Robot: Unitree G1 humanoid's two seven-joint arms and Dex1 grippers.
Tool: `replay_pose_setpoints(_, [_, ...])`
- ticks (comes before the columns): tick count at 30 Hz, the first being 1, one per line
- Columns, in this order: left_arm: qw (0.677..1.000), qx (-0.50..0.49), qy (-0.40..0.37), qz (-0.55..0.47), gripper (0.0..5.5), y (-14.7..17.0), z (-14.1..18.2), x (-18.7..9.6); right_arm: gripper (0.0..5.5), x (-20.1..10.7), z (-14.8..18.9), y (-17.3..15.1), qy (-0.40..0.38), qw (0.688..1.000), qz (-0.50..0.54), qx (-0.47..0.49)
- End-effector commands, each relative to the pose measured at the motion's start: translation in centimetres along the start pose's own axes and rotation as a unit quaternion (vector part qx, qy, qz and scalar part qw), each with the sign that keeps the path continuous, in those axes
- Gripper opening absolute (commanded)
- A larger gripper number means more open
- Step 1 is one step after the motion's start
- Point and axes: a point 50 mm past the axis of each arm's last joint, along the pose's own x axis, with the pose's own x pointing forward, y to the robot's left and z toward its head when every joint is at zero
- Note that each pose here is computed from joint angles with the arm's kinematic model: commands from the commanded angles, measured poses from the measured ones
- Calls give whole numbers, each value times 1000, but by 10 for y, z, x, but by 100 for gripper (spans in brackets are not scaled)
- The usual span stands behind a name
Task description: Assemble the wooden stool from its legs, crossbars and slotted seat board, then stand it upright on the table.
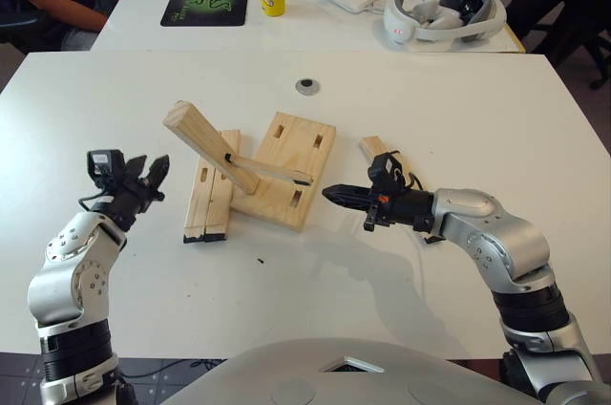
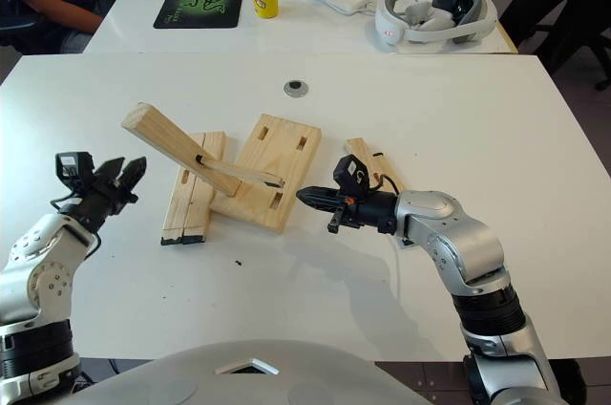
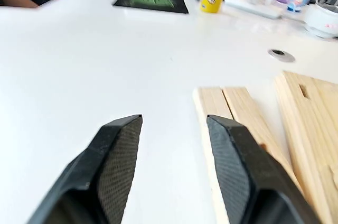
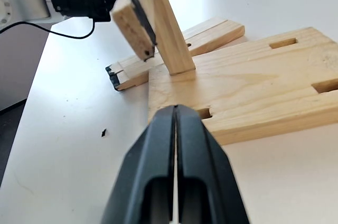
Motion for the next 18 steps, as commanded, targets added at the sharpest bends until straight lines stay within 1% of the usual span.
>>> replay_pose_setpoints(1, [996,-43,47,-61,227,-11,-7,-13,0,-1,-7,0,9,1000,-15,1])
replay_pose_setpoints(6, [986,-19,121,-111,227,-18,-14,-18,0,-1,-15,5,13,1000,-27,1])
replay_pose_setpoints(10, [976,73,179,-98,227,-14,-25,-20,0,1,-14,6,2,999,-34,4])
replay_pose_setpoints(15, [967,102,201,-119,227,-21,-35,-19,0,2,-14,6,-4,999,-45,5])
replay_pose_setpoints(18, [966,126,204,-93,227,-9,-32,-16,0,3,-16,8,-8,999,-52,9])
